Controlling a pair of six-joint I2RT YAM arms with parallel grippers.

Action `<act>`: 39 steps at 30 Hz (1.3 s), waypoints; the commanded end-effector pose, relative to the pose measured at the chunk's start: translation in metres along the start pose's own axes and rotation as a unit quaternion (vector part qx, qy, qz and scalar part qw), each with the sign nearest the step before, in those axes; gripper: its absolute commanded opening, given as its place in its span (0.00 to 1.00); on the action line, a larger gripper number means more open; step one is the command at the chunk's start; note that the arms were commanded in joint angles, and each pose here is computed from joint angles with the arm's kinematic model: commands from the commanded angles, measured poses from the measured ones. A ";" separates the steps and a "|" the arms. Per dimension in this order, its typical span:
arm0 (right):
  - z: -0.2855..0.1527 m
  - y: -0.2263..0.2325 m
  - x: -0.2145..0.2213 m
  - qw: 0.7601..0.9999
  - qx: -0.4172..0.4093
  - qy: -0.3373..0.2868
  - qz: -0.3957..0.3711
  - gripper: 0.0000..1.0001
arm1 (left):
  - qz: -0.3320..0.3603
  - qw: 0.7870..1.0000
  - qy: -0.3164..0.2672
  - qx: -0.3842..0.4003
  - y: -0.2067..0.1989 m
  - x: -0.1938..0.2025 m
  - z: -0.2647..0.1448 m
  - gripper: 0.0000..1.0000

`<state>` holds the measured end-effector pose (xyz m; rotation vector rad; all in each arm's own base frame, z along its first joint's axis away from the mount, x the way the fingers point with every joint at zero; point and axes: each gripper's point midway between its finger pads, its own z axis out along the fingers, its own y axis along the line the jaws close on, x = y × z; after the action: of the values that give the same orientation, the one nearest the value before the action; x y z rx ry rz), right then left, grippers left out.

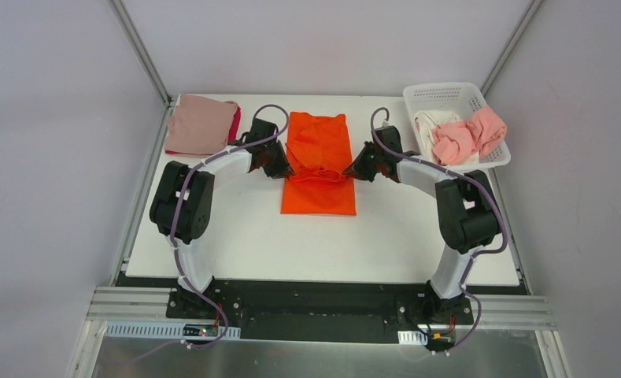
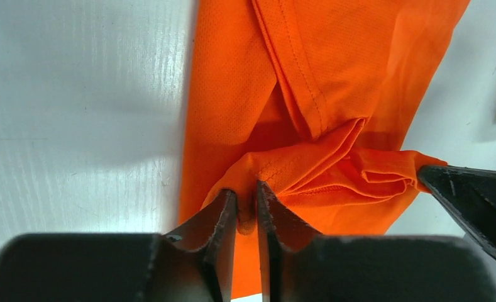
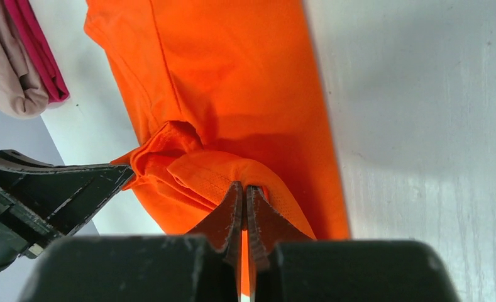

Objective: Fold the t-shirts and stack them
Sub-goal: Fold the folded rectangular tshirt in 1/3 of the way, then grab one side of the 2/3 rectangular tshirt with both arms

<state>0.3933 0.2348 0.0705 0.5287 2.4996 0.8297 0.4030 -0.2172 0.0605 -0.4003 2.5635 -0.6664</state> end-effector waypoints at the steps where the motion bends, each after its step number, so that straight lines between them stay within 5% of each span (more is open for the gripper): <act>1: 0.003 0.022 -0.022 0.999 -0.038 -0.019 -0.008 0.06 | 0.003 1.000 -0.014 0.021 -0.009 -0.018 -0.003 0.23; 3: 0.004 0.025 -0.025 0.999 -0.042 -0.018 -0.006 0.23 | 0.005 1.000 -0.015 0.026 -0.013 -0.020 -0.006 0.34; 5: 0.001 0.028 -0.028 0.999 -0.037 -0.015 -0.008 0.44 | 0.010 0.999 -0.024 0.031 -0.016 -0.023 -0.014 0.59; 8: -0.006 0.029 -0.032 0.999 -0.022 -0.018 -0.021 0.62 | 0.014 0.998 -0.042 0.034 -0.019 -0.027 -0.030 0.96; 11: -0.023 0.027 -0.034 0.999 -0.006 -0.031 -0.026 0.95 | 0.019 0.997 -0.074 0.031 -0.018 -0.030 -0.056 0.99; 12: -0.030 0.026 -0.032 0.999 -0.003 -0.034 -0.027 0.99 | 0.018 0.996 -0.083 0.029 -0.016 -0.029 -0.064 0.99; 19: -0.070 -0.005 0.004 0.999 0.008 -0.038 -0.015 1.00 | 0.008 0.997 -0.068 0.030 0.008 0.013 -0.090 0.99; 24: -0.085 -0.004 0.053 0.997 -0.068 0.028 0.001 1.00 | -0.004 0.999 -0.015 0.038 0.021 0.055 -0.085 0.99; 28: -0.083 -0.030 0.075 0.998 -0.049 0.048 0.013 0.99 | -0.012 1.000 0.002 0.015 0.037 0.074 -0.077 0.97; 39: -0.061 -0.050 0.084 0.997 -0.026 0.060 0.034 0.79 | -0.040 0.998 0.054 0.002 0.053 0.096 -0.035 0.58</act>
<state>0.2685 0.2019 0.0565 0.5658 2.6079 0.9370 0.2931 -0.1854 0.0344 -0.4838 2.6429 -0.6843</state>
